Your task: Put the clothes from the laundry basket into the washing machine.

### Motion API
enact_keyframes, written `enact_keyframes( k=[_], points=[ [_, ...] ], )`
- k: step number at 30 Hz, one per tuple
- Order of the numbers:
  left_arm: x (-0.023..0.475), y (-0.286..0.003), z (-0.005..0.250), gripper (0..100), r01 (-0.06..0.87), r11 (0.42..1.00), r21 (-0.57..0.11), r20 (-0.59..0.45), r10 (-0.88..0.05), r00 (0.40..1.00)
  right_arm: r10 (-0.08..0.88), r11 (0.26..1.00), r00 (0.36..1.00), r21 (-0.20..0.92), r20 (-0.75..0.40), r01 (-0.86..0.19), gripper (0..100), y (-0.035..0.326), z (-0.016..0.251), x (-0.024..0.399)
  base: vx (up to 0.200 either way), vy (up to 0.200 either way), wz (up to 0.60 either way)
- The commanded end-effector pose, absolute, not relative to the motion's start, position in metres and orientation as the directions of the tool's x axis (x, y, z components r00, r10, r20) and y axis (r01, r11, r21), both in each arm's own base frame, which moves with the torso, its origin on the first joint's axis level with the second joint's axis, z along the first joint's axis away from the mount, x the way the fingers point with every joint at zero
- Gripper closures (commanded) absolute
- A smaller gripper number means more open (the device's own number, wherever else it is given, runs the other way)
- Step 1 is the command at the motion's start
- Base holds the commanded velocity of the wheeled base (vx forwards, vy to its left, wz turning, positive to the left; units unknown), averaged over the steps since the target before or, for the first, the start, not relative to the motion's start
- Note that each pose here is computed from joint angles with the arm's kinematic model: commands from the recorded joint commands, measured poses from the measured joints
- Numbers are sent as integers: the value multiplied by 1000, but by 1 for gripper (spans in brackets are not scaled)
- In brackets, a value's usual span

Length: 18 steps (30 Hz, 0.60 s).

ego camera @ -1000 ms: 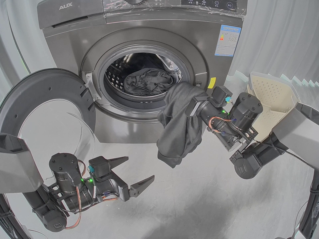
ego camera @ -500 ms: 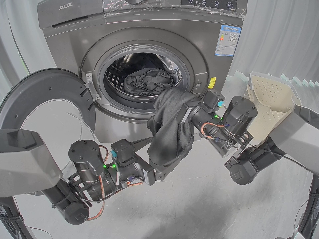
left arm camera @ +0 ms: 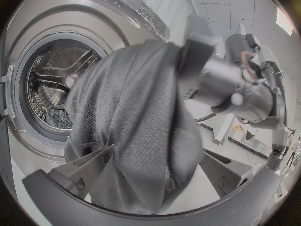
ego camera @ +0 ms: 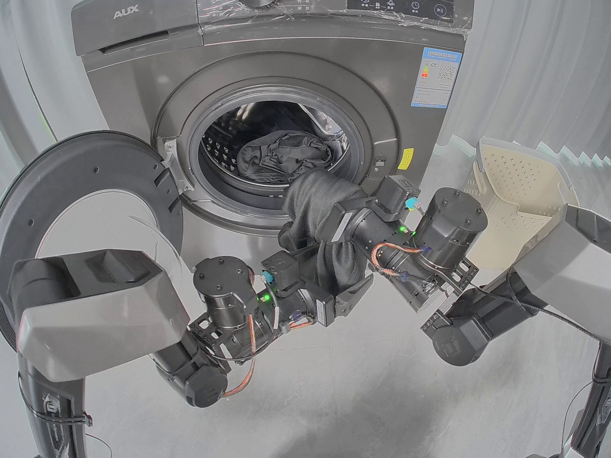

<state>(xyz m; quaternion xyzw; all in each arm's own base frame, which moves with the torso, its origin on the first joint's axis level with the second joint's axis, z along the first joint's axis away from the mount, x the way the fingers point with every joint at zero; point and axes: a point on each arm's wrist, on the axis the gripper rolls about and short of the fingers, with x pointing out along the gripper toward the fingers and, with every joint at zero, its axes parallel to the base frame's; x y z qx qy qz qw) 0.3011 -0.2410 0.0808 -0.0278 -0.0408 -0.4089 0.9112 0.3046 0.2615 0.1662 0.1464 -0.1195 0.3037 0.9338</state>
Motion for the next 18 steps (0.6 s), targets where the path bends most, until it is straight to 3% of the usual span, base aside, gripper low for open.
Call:
enact_keyframes(
  k=[1, 4, 16, 17, 18],
  points=[
    [324, -247, 57, 0, 707, 707, -16, 85, -704, 705, 547, 756, 773, 206, 320, -621, 100, 265, 173, 292, 0, 0, 0],
    [338, -247, 55, 0, 668, 744, -10, 110, -663, 740, 549, 756, 775, 210, 314, -620, 100, 263, 173, 289, 0, 0, 0],
    [345, -248, 49, 0, 648, 762, -13, 113, -642, 758, 562, 746, 770, 218, 301, -630, 100, 264, 171, 282, 0, 0, 0],
    [345, -247, 49, 100, 645, 764, -15, 113, -640, 760, 563, 744, 769, 220, 301, -631, 100, 265, 171, 281, 0, 0, 0],
    [345, -247, 50, 100, 644, 765, -15, 114, -639, 761, 565, 743, 769, 221, 300, -632, 100, 265, 171, 281, 0, 0, 0]
  ],
)
